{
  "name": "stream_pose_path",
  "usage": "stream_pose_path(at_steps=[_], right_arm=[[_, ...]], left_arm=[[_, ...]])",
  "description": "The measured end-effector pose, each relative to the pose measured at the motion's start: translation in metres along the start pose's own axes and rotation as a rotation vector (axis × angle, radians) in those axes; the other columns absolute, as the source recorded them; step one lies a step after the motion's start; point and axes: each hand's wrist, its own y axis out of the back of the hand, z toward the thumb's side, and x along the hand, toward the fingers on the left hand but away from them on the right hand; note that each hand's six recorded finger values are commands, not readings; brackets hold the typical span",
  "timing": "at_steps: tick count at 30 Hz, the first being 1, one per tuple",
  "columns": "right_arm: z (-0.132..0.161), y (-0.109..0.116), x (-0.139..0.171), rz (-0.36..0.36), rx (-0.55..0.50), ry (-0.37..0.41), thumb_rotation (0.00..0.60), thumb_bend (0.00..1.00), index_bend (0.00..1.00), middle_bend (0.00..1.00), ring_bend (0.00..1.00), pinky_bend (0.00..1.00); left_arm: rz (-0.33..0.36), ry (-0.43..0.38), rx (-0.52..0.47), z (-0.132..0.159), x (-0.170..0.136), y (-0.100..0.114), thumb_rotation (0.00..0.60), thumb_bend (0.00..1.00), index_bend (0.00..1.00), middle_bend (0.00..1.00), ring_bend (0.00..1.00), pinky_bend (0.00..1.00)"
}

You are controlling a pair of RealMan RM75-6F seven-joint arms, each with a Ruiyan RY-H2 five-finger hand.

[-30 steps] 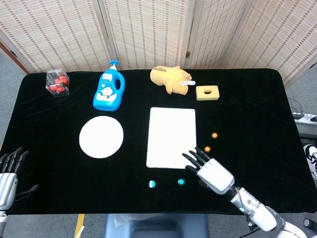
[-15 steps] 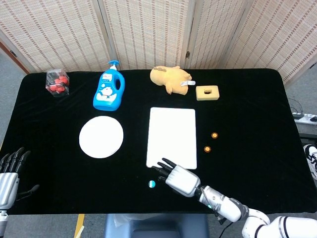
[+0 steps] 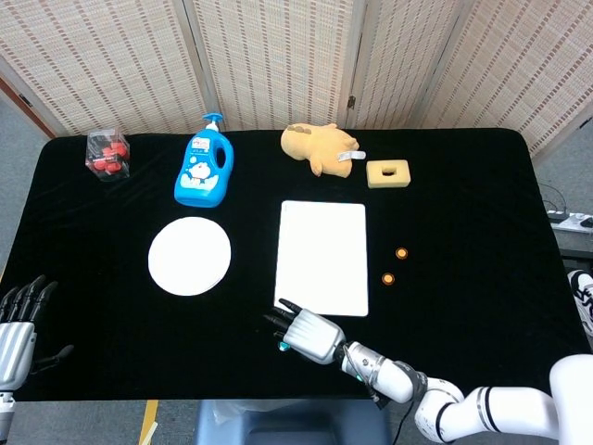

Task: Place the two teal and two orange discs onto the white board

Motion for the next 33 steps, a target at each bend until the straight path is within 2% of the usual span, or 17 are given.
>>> stream_pose_path(at_steps=[12,33], right_arm=[[0.010,-0.011,-0.031,0.037,0.018,0.004,0.600,0.24,0.33,0.00,0.00,0.00],[0.008,-0.011,-0.040,0.029,0.035,-0.028,0.600,0.24,0.46,0.06,0.00,0.00]], left_arm=[[0.000,0.004,-0.004,-0.003,0.000,-0.002,0.600,0.13,0.02,0.00,0.08,0.00],[-0.011,0.010,-0.008,-0.006,0.000,-0.007,0.600,0.13,0.02,0.00,0.08,0.00]])
